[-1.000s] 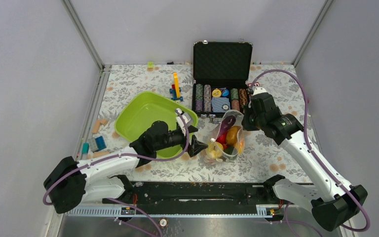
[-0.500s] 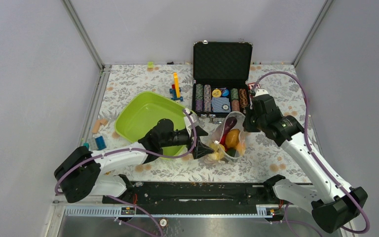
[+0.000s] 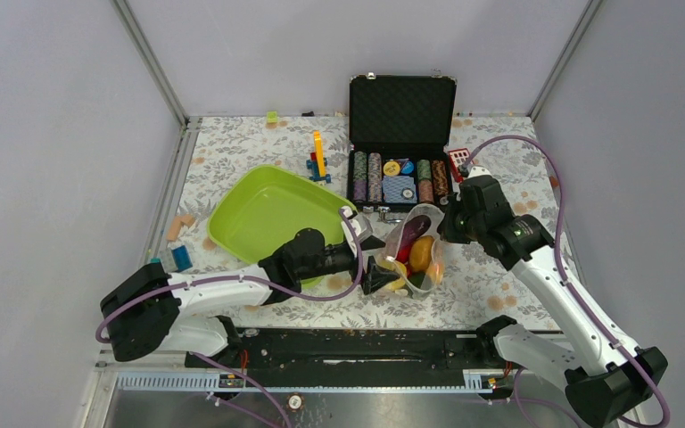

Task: Place the food in the zip-top bag and seal the zipper
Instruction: Zip the zipper food storage bag at the center of the board.

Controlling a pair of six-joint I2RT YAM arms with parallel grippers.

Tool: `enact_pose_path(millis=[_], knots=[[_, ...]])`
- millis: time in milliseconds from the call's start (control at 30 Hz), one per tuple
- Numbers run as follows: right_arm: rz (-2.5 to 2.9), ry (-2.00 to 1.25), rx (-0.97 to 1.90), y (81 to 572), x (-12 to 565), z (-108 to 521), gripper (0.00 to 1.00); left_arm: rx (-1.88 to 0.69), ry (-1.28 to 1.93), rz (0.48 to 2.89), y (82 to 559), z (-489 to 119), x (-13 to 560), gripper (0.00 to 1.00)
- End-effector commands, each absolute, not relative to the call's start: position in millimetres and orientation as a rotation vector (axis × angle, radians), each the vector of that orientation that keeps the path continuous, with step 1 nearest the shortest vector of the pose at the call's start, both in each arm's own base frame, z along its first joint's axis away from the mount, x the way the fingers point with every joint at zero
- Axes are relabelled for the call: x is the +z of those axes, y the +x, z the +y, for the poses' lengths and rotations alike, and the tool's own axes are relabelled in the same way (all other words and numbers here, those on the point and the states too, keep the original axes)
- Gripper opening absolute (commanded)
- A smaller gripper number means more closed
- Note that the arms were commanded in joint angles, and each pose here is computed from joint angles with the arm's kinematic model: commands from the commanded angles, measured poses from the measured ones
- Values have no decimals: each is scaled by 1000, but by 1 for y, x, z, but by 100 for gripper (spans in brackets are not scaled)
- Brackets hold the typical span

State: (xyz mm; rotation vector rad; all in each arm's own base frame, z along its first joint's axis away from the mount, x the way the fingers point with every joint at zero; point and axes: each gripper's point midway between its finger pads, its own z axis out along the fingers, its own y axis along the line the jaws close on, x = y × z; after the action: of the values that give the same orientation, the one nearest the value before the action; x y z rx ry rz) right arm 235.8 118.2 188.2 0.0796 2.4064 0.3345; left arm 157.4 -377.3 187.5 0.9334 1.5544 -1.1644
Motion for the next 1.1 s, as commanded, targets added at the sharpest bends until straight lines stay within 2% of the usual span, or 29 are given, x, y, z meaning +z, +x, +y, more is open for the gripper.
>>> enact_pose_path(millis=[0, 167, 267, 500, 767, 1067], knots=[[2380, 104, 407, 233, 196, 124, 0, -1106, 793, 1425, 182, -381, 225, 92], [2369, 102, 420, 231, 199, 124, 0, -1099, 790, 1404, 187, -386, 227, 91], [2374, 92, 429, 231, 199, 126, 0, -1115, 783, 1372, 185, -387, 232, 87], [2381, 94, 405, 232, 198, 123, 0, -1154, 820, 1332, 175, -386, 234, 44], [2383, 104, 315, 235, 197, 110, 0, -1113, 817, 1348, 174, -375, 236, 0], [2403, 175, -80, 237, 188, 45, 0, -1079, 710, 1386, 174, -345, 228, 0]])
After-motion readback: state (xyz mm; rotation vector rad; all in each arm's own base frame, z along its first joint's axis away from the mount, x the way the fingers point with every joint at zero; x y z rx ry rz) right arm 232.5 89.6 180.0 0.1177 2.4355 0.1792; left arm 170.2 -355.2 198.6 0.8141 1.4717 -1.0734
